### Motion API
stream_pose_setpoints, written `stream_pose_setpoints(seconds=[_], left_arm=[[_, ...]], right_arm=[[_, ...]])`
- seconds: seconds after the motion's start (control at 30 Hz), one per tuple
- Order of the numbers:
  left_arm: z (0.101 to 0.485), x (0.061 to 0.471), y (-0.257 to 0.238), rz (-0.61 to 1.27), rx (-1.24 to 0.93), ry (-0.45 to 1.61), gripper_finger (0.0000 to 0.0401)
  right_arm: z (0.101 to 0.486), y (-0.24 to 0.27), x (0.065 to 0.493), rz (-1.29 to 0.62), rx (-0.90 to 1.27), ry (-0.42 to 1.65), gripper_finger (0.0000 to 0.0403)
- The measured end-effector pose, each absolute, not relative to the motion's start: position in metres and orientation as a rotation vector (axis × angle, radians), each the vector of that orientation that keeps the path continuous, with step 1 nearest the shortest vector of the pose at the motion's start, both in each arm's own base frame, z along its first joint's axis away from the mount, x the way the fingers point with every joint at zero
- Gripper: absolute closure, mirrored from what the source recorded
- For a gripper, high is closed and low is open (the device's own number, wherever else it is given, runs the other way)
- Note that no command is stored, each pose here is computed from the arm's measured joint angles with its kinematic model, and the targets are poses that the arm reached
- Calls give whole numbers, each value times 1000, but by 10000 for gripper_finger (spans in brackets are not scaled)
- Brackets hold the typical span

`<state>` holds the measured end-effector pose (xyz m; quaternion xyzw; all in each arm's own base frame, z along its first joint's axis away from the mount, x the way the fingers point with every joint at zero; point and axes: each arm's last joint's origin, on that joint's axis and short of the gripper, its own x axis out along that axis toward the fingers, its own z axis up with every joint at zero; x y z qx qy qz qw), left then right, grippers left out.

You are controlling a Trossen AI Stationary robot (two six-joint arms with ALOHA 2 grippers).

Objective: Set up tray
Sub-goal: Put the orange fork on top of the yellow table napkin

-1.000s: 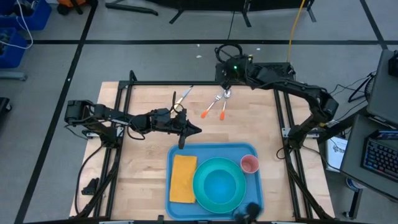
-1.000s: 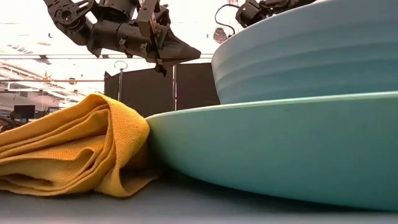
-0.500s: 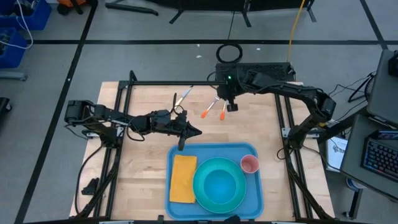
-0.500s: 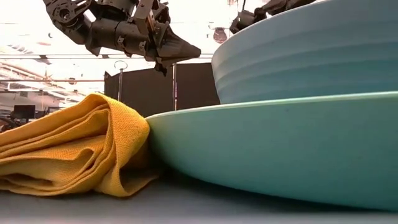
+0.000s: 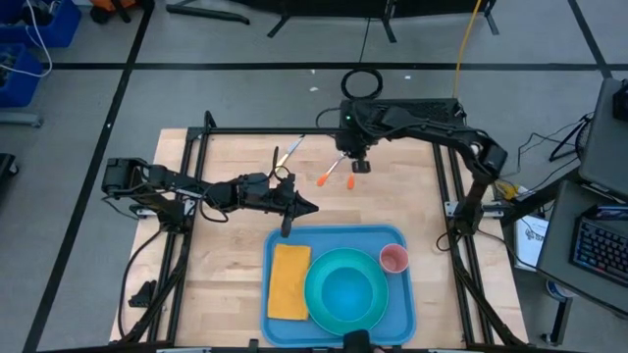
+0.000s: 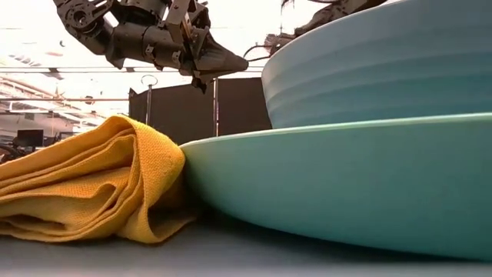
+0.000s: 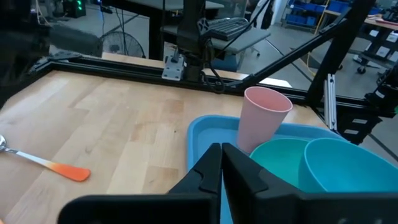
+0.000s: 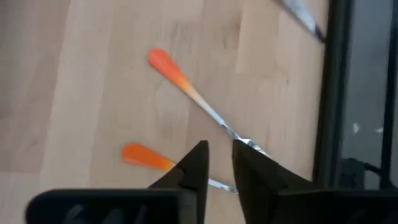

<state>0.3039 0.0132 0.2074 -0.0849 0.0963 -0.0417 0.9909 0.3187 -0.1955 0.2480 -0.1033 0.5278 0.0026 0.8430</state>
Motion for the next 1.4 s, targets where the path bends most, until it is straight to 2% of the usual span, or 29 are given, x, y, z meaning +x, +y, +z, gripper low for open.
stream_pose_setpoints(seconds=[0.17, 0.3, 0.53, 0.67, 0.83, 1.1, 1.17, 1.4], left_arm=[[207, 304, 13, -84, -164, 196, 385], [206, 304, 13, -85, -155, 203, 397], [205, 303, 13, -85, -151, 217, 379], [206, 304, 13, -85, -150, 211, 385], [206, 304, 13, -85, -149, 212, 397], [205, 304, 13, -86, -149, 213, 376], [205, 304, 13, -87, -149, 215, 376], [202, 303, 11, -93, -153, 247, 375]], right_arm=[[231, -201, 331, 58, -211, 1261, 299], [220, -199, 340, 124, -217, 1310, 287], [222, -194, 356, 133, -286, 1251, 290], [224, -195, 360, 116, -302, 1214, 288], [220, -196, 358, 122, -293, 1236, 279], [211, -199, 358, 64, -301, 1317, 277], [210, -198, 359, 86, -317, 1304, 279], [219, -196, 379, -78, -257, 1122, 286]])
